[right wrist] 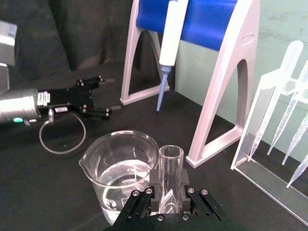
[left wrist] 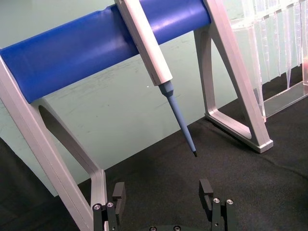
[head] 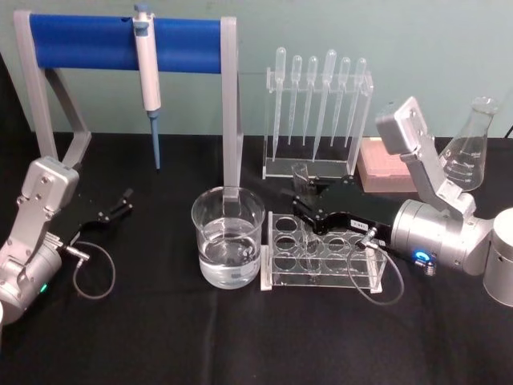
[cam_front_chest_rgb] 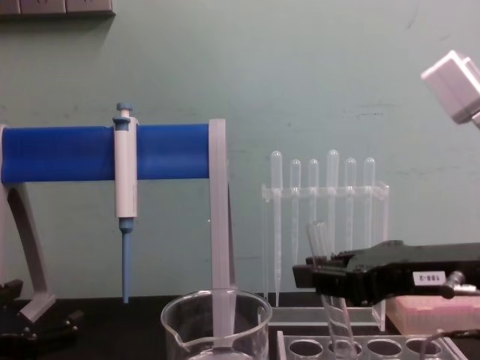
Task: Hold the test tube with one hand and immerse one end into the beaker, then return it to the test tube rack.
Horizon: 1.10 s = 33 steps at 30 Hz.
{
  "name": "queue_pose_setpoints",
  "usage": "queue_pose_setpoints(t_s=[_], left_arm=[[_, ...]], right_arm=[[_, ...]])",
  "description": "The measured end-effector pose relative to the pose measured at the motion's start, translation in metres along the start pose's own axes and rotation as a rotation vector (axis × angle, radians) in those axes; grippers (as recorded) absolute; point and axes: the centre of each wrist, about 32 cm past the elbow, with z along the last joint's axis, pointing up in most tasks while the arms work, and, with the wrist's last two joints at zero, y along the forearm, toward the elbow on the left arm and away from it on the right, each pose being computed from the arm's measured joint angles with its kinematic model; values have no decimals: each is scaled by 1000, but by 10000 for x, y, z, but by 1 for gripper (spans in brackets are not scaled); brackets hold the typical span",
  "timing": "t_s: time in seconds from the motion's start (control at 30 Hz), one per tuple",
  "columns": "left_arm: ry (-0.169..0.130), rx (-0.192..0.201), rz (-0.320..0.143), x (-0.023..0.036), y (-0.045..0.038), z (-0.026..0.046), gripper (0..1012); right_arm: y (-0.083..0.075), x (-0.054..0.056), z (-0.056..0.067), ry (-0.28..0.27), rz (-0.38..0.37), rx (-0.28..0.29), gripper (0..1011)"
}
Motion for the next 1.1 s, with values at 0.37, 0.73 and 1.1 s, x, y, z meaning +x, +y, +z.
queue_pose_setpoints(t_s=[0.37, 0.73, 1.1], left_arm=[[0, 0, 0, 0, 0, 0, 1000], [0, 0, 0, 0, 0, 0, 1000], [0, 0, 0, 0, 0, 0, 1000]], right_arm=[[-186, -96, 125, 18, -34, 135, 224], [-290, -164, 260, -20, -76, 216, 224], [-288, -166, 262, -22, -77, 216, 225]])
